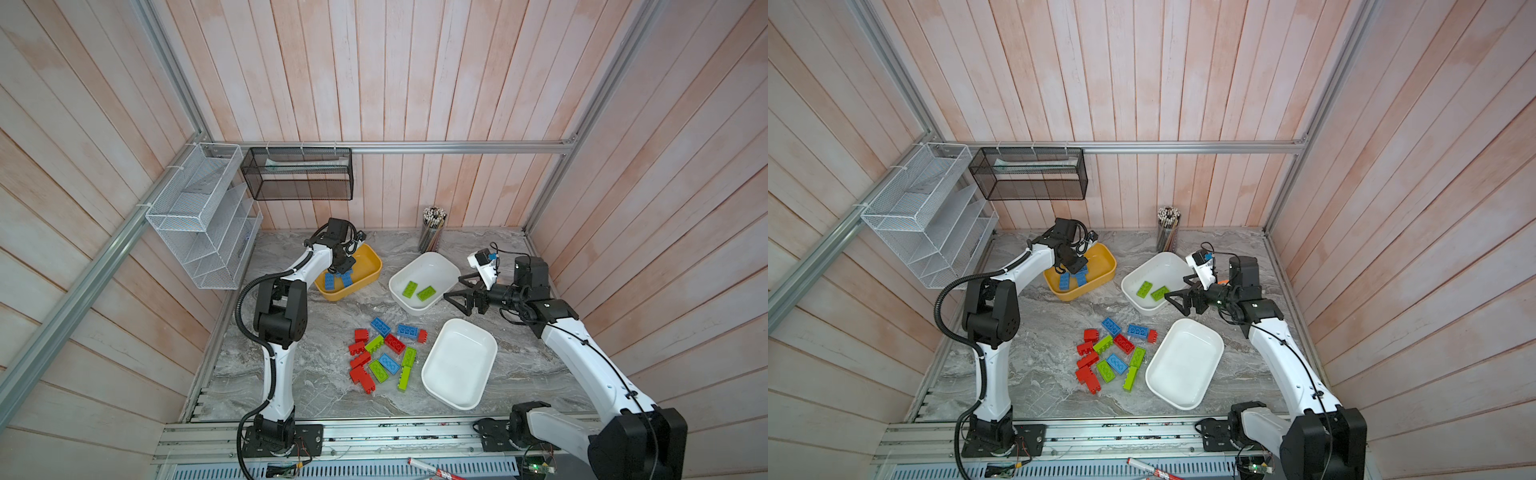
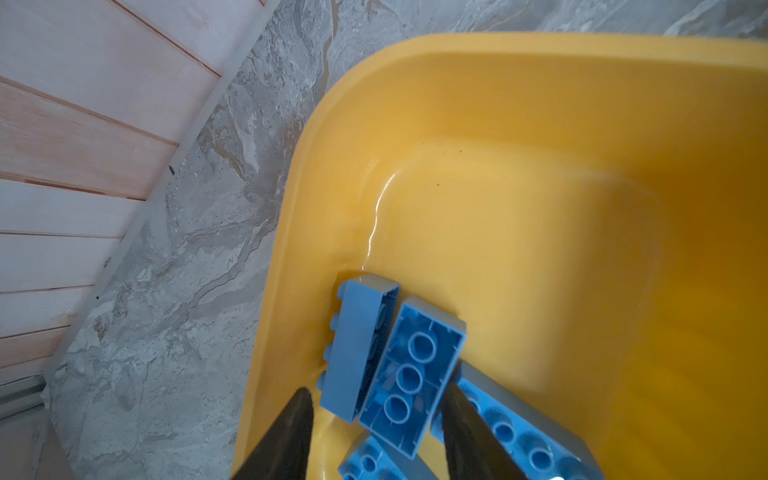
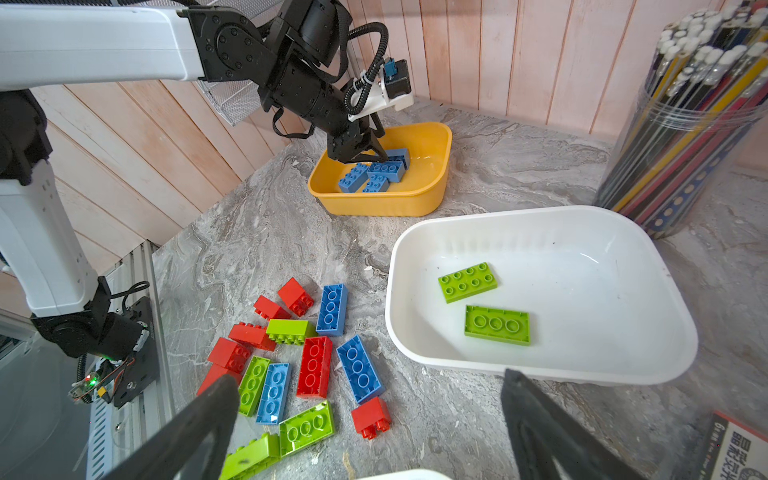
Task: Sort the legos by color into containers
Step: 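Move the left gripper to the pile and grasp a red brick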
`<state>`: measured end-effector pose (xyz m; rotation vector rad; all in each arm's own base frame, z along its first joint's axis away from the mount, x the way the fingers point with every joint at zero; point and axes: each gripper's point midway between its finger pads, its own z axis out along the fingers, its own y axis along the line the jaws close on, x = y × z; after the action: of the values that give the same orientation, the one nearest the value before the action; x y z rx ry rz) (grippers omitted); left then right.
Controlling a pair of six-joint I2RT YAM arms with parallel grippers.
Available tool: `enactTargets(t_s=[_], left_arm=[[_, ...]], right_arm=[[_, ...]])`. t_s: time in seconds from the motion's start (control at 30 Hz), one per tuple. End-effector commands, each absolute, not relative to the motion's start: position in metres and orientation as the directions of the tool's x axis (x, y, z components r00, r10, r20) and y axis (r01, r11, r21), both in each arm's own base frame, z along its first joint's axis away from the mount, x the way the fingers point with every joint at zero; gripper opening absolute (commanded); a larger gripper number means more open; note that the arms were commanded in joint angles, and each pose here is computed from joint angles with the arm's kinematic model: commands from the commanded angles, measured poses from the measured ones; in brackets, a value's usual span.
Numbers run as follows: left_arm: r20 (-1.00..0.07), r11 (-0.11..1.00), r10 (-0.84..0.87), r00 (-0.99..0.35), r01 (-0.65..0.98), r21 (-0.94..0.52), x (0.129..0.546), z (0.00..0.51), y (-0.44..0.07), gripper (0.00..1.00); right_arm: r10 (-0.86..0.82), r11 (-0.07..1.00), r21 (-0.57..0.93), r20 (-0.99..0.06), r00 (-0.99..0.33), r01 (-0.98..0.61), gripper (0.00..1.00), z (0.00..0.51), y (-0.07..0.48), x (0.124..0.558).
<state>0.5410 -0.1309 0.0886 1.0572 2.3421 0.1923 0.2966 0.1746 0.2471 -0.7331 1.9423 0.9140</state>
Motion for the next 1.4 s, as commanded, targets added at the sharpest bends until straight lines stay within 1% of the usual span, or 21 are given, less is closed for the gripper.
enactTargets(t_s=[0.0, 0.13, 0.27, 0.43, 0.53, 0.67, 0.7, 0.77, 0.83, 0.9, 0.97, 1.07, 1.17, 1.23, 1.3, 1.37], left_arm=[[-0.453, 0.682, 0.724, -0.520, 0.640, 0.354, 0.540, 0.111, -0.134, 0.54], [-0.487, 0.698, 0.699, -0.524, 0.648, 0.304, 0.518, 0.137, -0.148, 0.63], [-0.506, 0.714, 0.662, -0.554, 0.670, 0.201, 0.473, 0.154, -0.163, 0.70], [-0.535, 0.734, 0.597, -0.598, 0.677, 0.063, 0.403, 0.162, -0.179, 0.73], [-0.534, 0.750, 0.560, -0.633, 0.662, 0.002, 0.365, 0.157, -0.186, 0.74], [-0.508, 0.769, 0.517, -0.689, 0.635, -0.077, 0.317, 0.145, -0.194, 0.74], [-0.504, 0.791, 0.488, -0.713, 0.605, -0.091, 0.310, 0.143, -0.193, 0.74], [-0.491, 0.857, 0.359, -0.794, 0.489, -0.164, 0.302, 0.140, -0.189, 0.73], [-0.485, 0.878, 0.265, -0.834, 0.416, -0.237, 0.292, 0.139, -0.195, 0.72], [-0.493, 0.881, 0.242, -0.836, 0.402, -0.248, 0.281, 0.139, -0.205, 0.73], [-0.460, 0.887, 0.214, -0.862, 0.369, -0.279, 0.270, 0.131, -0.211, 0.73], [-0.411, 0.916, 0.171, -0.896, 0.297, -0.268, 0.262, 0.111, -0.204, 0.73], [-0.366, 0.945, 0.101, -0.925, 0.204, -0.254, 0.261, 0.096, -0.198, 0.73], [-0.342, 0.957, 0.085, -0.936, 0.172, -0.234, 0.261, 0.086, -0.197, 0.73], [-0.336, 0.965, 0.080, -0.938, 0.157, -0.210, 0.264, 0.078, -0.196, 0.73], [-0.344, 0.962, 0.071, -0.936, 0.155, -0.225, 0.268, 0.073, -0.200, 0.73]], right_arm=[[-0.149, 0.572, 0.310, -0.871, -0.467, -0.759, 0.98, 0.252, 0.172, 0.299], [-0.147, 0.572, 0.309, -0.873, -0.465, -0.760, 0.98, 0.254, 0.172, 0.297], [-0.146, 0.570, 0.309, -0.874, -0.464, -0.761, 0.98, 0.255, 0.172, 0.295], [-0.147, 0.559, 0.313, -0.874, -0.463, -0.768, 0.98, 0.257, 0.173, 0.291], [-0.148, 0.550, 0.312, -0.876, -0.459, -0.774, 0.98, 0.258, 0.175, 0.288], [-0.156, 0.539, 0.310, -0.877, -0.455, -0.783, 0.98, 0.259, 0.179, 0.284], [-0.157, 0.536, 0.312, -0.877, -0.455, -0.785, 0.98, 0.259, 0.180, 0.282], [-0.156, 0.536, 0.315, -0.875, -0.459, -0.783, 0.98, 0.257, 0.181, 0.281], [-0.158, 0.533, 0.319, -0.872, -0.463, -0.783, 0.98, 0.255, 0.183, 0.279], [-0.160, 0.532, 0.322, -0.870, -0.467, -0.783, 0.98, 0.253, 0.184, 0.278], [-0.160, 0.531, 0.324, -0.869, -0.468, -0.783, 0.98, 0.252, 0.185, 0.277], [-0.163, 0.531, 0.325, -0.867, -0.471, -0.783, 0.98, 0.250, 0.186, 0.277], [-0.164, 0.535, 0.325, -0.866, -0.473, -0.780, 0.98, 0.249, 0.186, 0.277], [-0.164, 0.535, 0.325, -0.866, -0.473, -0.780, 0.98, 0.248, 0.186, 0.277], [-0.165, 0.536, 0.326, -0.864, -0.475, -0.779, 0.98, 0.246, 0.185, 0.277], [-0.162, 0.536, 0.329, -0.863, -0.478, -0.777, 0.98, 0.244, 0.185, 0.276]])
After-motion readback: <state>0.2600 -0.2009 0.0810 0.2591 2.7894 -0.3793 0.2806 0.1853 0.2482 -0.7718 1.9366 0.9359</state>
